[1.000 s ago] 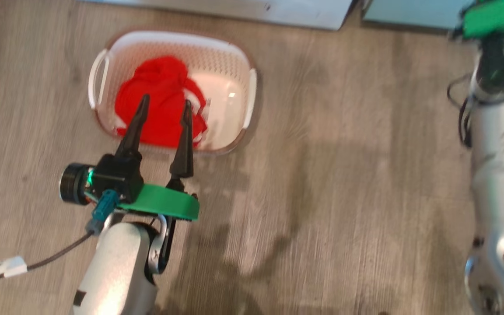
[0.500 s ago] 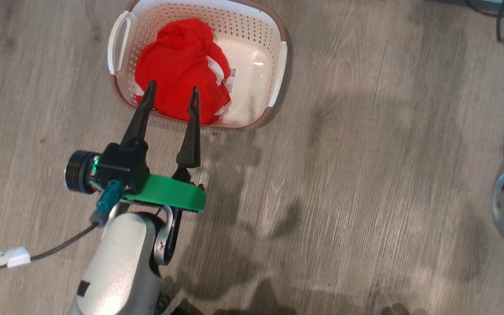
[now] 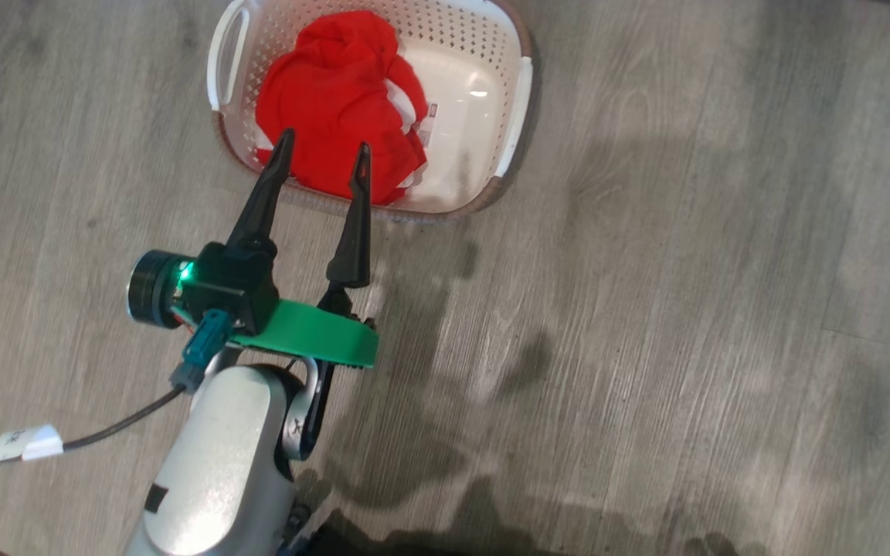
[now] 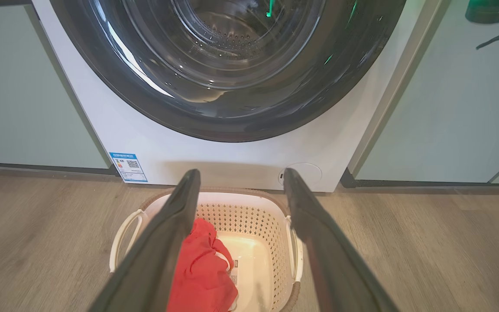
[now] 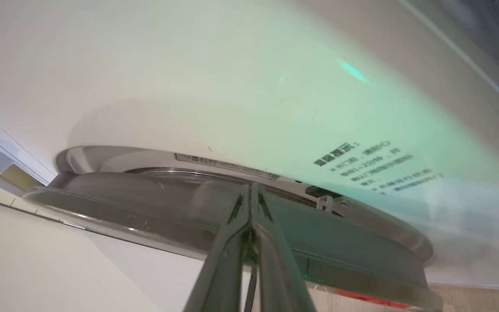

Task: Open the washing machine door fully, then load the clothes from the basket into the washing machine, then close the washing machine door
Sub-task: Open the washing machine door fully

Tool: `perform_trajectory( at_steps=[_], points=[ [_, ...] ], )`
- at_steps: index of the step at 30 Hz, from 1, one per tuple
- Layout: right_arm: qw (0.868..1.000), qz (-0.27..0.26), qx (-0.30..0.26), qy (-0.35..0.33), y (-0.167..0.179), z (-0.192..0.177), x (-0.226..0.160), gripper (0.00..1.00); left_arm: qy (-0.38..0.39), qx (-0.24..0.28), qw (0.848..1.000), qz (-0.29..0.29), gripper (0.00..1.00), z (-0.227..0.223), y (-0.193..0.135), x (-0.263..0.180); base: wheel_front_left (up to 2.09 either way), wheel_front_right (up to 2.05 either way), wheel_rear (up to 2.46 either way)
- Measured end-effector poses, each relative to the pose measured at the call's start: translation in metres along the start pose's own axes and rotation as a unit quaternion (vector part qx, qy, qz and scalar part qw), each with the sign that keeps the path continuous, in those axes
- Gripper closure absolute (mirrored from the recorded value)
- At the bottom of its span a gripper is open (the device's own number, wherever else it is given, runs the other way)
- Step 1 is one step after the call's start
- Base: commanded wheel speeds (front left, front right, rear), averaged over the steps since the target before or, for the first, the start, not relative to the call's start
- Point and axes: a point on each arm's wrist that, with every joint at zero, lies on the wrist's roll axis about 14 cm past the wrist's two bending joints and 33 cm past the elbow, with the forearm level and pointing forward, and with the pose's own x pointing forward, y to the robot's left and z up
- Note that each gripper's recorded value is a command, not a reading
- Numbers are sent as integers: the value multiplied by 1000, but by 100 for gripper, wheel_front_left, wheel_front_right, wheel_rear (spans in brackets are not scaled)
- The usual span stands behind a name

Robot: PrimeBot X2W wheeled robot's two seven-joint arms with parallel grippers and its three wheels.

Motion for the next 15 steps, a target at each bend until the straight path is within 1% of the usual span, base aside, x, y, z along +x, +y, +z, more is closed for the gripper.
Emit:
perform_trajectory(
  at_steps=[12,15],
  points=[
    [999,-11,12,34,-7,-11,17,100,6,6,1000,7,0,-3,5,-2,0,0,0],
    [999,-6,29,40,-5,-12,19,100,7,6,1000,10,0,-3,7,-3,0,0,0]
  ],
)
